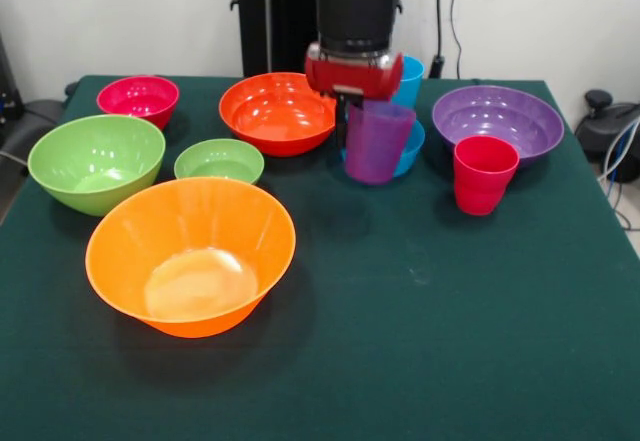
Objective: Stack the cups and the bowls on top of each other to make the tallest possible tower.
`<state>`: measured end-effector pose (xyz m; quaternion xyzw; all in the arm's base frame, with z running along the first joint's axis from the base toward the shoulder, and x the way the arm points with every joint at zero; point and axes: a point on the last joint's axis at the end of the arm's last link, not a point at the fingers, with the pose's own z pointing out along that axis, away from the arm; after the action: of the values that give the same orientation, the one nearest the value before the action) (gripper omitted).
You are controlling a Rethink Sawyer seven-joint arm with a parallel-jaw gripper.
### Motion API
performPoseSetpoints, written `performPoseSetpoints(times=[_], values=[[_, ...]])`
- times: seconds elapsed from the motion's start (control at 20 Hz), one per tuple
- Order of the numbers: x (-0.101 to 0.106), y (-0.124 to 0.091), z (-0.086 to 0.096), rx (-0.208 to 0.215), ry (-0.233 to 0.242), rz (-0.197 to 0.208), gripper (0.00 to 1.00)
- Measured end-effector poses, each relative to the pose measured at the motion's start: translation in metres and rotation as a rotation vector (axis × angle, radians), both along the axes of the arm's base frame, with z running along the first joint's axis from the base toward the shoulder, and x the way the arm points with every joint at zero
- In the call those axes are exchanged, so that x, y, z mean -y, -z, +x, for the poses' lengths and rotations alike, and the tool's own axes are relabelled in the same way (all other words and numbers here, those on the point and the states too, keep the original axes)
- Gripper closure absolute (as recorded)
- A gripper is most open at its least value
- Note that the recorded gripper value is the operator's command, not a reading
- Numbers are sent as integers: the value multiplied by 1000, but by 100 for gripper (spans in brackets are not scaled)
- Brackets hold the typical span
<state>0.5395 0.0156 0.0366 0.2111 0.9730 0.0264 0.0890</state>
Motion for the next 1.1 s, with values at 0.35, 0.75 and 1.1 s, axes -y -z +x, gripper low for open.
performPoseSetpoints(times=[0.35,0.75,1.1], values=[[21,-58,-4,-16,34,36,100],[20,-96,2,39,14,68,100],[46,-120,9,74,31,123,100]])
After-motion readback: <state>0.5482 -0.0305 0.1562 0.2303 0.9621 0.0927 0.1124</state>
